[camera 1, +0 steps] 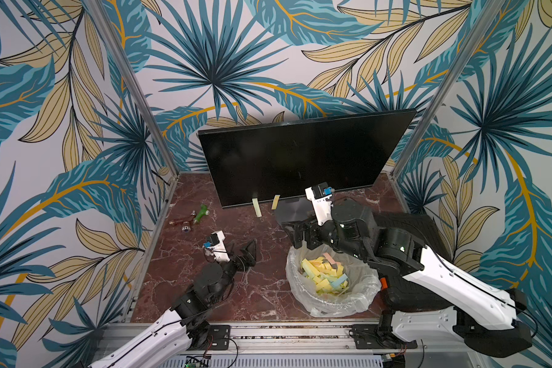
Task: Remove the sticky note from the monitor
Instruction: Tear off the sticky note from the monitor.
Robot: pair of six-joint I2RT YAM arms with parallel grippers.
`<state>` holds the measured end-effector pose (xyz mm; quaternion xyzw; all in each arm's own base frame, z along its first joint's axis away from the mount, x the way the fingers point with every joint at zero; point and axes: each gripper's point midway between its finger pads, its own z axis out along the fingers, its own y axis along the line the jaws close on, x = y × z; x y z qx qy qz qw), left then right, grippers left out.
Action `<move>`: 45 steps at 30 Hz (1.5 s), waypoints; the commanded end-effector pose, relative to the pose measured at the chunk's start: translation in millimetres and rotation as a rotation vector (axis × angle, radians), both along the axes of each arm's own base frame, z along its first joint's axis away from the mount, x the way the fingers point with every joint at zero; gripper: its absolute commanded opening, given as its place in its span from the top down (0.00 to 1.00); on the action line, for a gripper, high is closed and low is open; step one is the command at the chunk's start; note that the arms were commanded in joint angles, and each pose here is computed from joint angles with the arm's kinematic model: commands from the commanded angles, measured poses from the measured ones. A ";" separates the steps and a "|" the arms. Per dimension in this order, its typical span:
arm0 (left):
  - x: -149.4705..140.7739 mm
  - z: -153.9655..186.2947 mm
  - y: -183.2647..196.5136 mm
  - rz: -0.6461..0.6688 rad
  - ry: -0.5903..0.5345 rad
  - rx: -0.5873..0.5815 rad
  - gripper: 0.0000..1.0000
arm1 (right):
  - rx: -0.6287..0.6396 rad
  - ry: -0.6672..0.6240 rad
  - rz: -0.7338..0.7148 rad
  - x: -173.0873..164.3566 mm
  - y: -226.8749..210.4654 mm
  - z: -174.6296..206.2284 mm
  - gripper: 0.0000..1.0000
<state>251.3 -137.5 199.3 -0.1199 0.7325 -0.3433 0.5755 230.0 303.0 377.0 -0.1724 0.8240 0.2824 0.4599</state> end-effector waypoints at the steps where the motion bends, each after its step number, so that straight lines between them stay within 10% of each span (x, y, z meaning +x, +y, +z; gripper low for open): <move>1: 6.6 13.3 -4.2 -0.055 -0.036 -0.123 0.00 | 0.011 0.016 0.066 -3.0 18.4 2.8 0.00; 27: 112.5 11.0 -40.0 -0.235 -0.069 -0.166 0.16 | -0.053 0.097 0.103 4.6 47.7 -24.9 0.01; 45: 126.4 2.7 -46.1 -0.243 -0.055 -0.178 0.62 | -0.058 0.104 0.089 2.9 41.1 -29.8 0.01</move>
